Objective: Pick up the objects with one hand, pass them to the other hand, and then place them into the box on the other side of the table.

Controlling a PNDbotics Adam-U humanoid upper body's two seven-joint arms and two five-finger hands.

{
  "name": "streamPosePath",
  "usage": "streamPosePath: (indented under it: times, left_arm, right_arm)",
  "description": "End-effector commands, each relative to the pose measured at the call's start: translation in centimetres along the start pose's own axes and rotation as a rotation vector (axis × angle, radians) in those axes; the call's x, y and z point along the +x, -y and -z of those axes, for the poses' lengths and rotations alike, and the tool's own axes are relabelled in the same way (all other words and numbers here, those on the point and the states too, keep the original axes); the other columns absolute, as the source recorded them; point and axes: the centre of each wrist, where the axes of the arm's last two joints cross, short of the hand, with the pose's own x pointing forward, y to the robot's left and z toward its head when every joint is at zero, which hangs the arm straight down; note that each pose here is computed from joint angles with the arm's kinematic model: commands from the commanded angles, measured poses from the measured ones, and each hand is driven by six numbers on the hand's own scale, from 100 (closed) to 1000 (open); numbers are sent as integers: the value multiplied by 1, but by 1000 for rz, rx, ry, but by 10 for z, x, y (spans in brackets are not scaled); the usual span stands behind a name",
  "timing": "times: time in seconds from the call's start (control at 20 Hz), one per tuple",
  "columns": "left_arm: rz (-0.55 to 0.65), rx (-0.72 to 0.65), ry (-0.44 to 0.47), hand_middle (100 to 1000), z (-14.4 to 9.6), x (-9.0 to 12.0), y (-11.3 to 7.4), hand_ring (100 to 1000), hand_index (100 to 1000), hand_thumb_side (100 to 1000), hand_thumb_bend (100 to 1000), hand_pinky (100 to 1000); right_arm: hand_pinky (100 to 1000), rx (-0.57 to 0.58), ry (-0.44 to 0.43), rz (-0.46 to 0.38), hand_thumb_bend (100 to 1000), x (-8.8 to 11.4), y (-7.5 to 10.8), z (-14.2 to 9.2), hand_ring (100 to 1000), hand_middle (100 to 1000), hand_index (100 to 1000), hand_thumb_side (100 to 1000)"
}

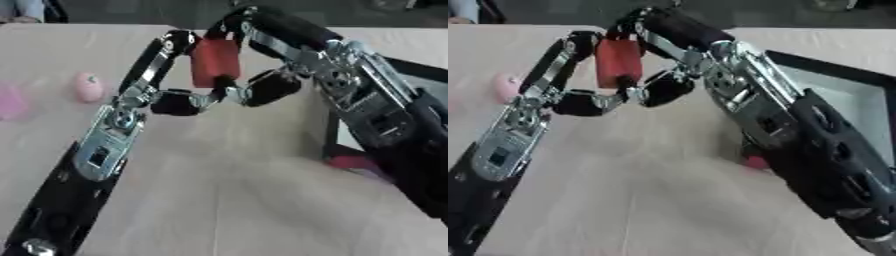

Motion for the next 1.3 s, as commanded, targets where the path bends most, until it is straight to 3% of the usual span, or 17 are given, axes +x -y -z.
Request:
streamPosePath:
  times: [0.05,0.25,0.45,0.6,0.8,1.3]
  left_arm:
    - [-2,12,30,534,4,7,-3,618,550,170,144,746]
    - [16,12,23,576,4,6,-3,646,659,187,285,762]
    - [98,1,-5,648,2,2,-5,695,780,249,541,786]
    - [165,-10,-25,660,1,-2,-5,714,802,305,712,797]
    - [210,2,-47,656,-1,-7,-4,714,808,306,771,796]
    - [233,35,-91,645,-10,-14,-7,708,810,315,772,795]
  right_arm:
    - [829,-63,-24,20,100,-3,13,-2,599,329,651,100]
    - [825,-61,-35,48,100,-4,14,-2,598,321,645,100]
    - [824,-58,-33,60,100,-3,18,-4,599,318,642,100]
    - [823,-61,-32,65,100,-2,22,-7,599,316,640,100]
    - [822,-73,-35,69,100,-2,26,-9,598,314,639,100]
    - [821,-105,-60,81,100,-7,33,-15,601,315,639,100]
